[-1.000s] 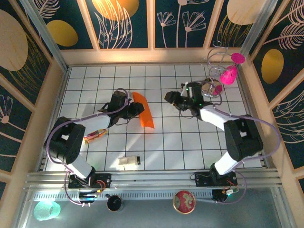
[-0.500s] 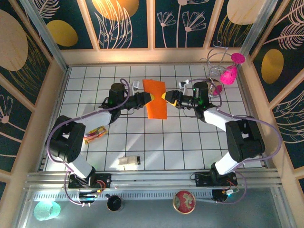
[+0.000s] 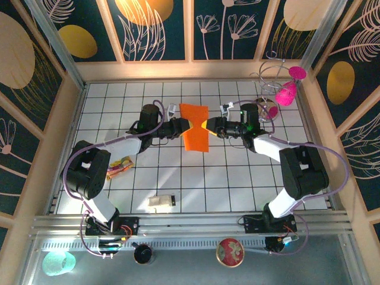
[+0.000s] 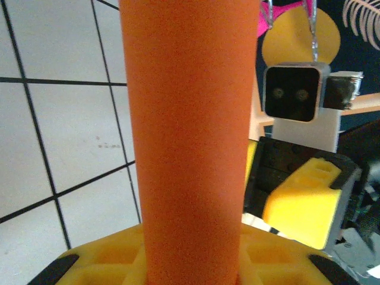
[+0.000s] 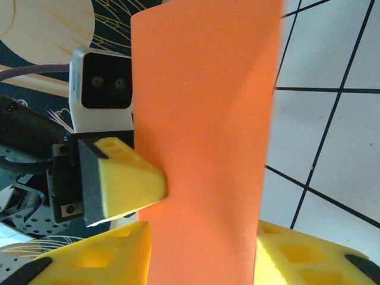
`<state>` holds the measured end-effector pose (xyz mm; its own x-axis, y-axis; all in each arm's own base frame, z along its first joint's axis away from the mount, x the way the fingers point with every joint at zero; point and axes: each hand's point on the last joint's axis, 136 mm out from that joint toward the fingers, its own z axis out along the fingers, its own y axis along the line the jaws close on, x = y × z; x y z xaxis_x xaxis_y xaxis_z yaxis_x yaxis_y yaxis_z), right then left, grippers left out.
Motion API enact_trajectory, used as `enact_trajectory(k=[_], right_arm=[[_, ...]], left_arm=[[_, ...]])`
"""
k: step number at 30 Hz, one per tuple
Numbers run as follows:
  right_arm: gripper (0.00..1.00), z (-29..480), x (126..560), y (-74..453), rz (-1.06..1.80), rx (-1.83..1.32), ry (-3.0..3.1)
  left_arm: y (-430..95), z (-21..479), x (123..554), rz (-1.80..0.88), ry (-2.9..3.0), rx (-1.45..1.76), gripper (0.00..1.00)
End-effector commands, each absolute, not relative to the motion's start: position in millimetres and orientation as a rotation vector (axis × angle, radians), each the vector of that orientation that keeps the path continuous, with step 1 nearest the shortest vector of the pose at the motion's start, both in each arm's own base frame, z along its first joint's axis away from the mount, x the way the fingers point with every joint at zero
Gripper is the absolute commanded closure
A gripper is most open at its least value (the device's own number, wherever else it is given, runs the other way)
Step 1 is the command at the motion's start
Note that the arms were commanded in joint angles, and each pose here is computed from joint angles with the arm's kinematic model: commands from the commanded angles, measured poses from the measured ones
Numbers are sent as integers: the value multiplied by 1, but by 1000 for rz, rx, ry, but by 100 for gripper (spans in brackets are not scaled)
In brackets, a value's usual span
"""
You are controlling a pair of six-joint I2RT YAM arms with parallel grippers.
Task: Fold a paper plane with a square sheet of paper (pick it up from the middle)
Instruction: First fold in half a square sheet of paper at the center of the table.
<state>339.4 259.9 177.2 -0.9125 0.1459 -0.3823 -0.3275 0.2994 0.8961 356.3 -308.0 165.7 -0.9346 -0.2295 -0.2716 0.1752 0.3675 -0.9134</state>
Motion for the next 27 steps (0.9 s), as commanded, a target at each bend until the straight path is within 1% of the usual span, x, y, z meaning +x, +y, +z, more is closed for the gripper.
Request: enact_trajectory(k=[1, 4, 5, 9, 10, 16, 21, 27], right_arm=[[59, 192, 329, 261, 1634, -233, 2145], [64, 192, 325, 258, 1624, -231, 2131], [65, 192, 325, 258, 1625, -229, 2130], [74, 191, 324, 263, 1629, -247, 2132], [75, 190, 324, 265, 1628, -251, 2139], [77, 171, 329, 271, 1582, -231, 2206], [75, 160, 333, 268, 1530, -203, 2240], [73, 160, 334, 267, 1517, -192, 2241]], left_arm=[[-308, 163, 361, -1534, 2297, -28, 73], [-308, 163, 360, -1547, 2293, -35, 73], [-309, 150, 360, -1547, 2322, -54, 73], [-312, 150, 358, -1599, 2307, -57, 73], [-313, 151, 357, -1611, 2304, -57, 73], [-314, 152, 357, -1633, 2298, -57, 72], [-313, 151, 356, -1628, 2302, -55, 71], [-313, 148, 356, -1620, 2312, -60, 71]])
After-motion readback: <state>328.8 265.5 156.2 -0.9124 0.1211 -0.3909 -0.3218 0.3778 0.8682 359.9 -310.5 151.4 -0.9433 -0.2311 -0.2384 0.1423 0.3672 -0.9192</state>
